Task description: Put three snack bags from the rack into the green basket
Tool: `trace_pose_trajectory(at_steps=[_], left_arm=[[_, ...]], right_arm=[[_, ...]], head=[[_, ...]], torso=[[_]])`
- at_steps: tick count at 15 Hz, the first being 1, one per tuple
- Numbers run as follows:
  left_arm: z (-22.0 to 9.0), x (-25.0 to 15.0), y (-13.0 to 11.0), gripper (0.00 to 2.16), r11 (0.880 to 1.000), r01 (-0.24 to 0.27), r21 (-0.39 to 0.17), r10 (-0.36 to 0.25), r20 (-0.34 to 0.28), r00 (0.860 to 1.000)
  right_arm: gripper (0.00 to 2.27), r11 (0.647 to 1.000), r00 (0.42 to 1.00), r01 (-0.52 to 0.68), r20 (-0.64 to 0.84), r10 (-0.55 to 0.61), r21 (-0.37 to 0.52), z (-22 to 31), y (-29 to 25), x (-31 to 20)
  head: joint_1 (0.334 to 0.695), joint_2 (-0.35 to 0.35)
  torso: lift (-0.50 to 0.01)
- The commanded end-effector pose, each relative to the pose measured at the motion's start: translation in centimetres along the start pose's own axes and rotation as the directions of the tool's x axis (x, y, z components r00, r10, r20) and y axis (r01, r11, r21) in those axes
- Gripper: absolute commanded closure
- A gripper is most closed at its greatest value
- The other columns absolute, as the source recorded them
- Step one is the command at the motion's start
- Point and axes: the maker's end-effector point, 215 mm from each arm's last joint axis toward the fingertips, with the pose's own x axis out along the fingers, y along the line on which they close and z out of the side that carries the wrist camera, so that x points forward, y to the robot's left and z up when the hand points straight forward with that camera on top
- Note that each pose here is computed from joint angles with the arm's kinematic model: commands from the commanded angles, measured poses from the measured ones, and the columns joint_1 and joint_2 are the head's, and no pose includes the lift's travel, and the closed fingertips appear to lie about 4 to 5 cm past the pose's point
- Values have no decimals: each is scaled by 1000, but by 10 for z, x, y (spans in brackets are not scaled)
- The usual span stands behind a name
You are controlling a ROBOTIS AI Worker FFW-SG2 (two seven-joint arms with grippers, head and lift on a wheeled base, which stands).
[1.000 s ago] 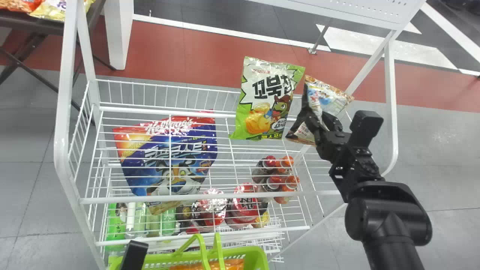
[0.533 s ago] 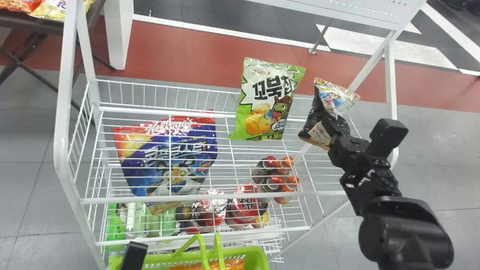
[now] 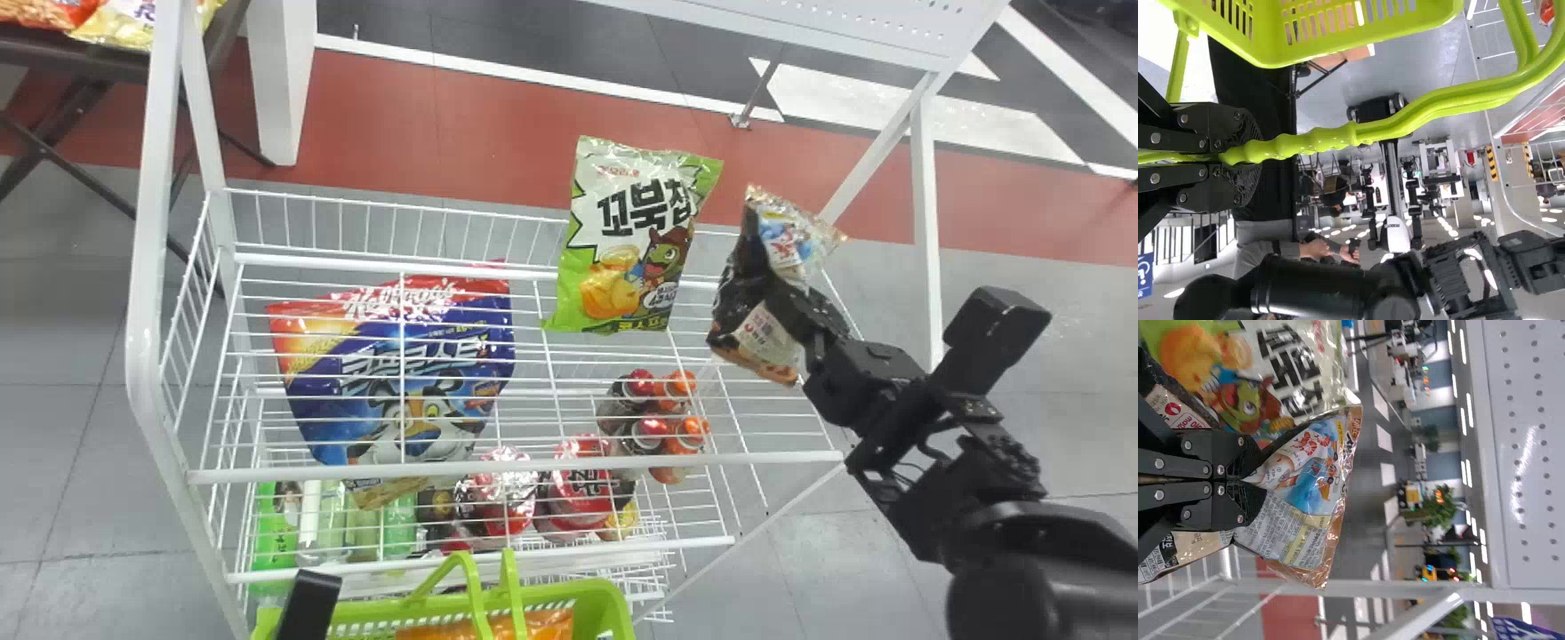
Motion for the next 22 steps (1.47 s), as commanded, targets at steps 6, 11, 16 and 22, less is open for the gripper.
trace_pose_trajectory(at_steps=[6,11,16,22], left_arm=[[8,-3,1,1278,1000,-1,12,1,18,1000],[9,-3,0,1278,1000,2,16,-2,20,1000],[7,0,-1,1278,1000,0,17,-1,12,1000],[1,5,0,1278,1000,-8,15,9,-8,1000]], right_arm=[[2243,900,853,-190,-387,349,392,-112,82,-104],[2240,793,616,-184,-560,554,581,-186,150,-176],[2240,780,543,-180,-600,587,600,-246,178,-175],[2240,831,511,-289,-657,554,476,-309,226,-150]], head=[[695,-350],[695,-350],[695,-350],[695,-350]], torso=[[0],[0],[0],[0]])
